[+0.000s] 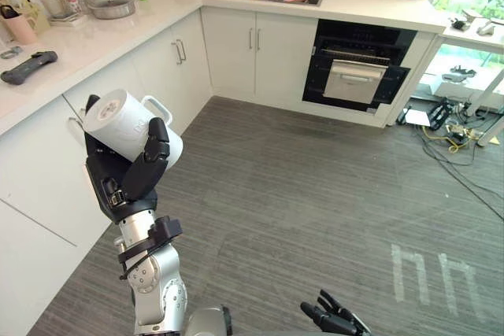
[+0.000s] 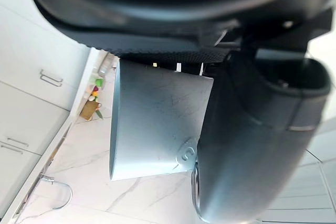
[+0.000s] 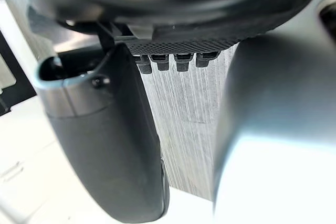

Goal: Walk over to the sink, pick up the cup, carry it to the dishwasher, place the cup inside the dishwasher, then close the dishwasher door

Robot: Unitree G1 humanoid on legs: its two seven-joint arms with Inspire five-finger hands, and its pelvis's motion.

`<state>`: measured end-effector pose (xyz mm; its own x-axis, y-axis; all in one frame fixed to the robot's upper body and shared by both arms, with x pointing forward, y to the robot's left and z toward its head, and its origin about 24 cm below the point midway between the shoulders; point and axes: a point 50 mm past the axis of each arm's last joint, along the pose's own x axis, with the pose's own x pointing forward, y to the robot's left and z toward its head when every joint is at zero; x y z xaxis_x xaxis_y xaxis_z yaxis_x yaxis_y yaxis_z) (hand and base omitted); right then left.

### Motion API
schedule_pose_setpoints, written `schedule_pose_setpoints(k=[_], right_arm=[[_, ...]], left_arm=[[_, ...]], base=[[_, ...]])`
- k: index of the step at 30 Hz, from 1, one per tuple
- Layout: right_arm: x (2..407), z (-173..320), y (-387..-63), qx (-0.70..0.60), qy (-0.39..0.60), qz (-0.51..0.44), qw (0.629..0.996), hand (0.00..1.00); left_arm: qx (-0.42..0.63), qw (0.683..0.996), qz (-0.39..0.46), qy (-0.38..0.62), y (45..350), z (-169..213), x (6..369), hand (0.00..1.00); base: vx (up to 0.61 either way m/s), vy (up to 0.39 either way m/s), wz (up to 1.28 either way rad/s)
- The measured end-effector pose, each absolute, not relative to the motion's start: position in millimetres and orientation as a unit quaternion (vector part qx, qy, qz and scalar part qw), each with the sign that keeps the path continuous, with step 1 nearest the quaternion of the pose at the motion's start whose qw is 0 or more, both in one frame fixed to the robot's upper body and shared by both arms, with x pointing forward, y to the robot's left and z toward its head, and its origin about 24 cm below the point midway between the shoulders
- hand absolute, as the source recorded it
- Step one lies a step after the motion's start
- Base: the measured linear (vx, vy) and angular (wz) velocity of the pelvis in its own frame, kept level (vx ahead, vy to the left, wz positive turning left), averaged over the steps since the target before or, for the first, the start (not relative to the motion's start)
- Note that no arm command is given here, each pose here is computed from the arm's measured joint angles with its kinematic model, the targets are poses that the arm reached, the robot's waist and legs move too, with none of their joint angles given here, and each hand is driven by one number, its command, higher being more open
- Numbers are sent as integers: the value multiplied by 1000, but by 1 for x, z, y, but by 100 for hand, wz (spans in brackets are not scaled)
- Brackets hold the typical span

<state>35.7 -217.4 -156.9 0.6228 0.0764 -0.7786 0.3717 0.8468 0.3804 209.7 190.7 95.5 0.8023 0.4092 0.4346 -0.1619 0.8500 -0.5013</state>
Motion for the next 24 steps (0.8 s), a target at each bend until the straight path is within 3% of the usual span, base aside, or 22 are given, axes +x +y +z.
schedule_pose_setpoints(k=[4, 10, 17, 24], right_arm=[[24, -154, -217, 240, 396, -139, 875, 100], [46, -135, -212, 209, 296, -162, 918, 100], [131, -66, -216, 142, 103, -126, 976, 100], [138, -25, -228, 113, -9, -141, 983, 100]], left_arm=[[-194, 939, 101, -266, 177, 99, 216, 0], [-202, 929, 17, -310, 149, 128, 233, 0], [-233, 922, 23, -309, 143, 125, 226, 0], [-242, 931, 32, -272, 142, 105, 211, 0]], base=[[464, 233, -9], [550, 50, -5], [670, -111, -1], [562, -120, -29]])
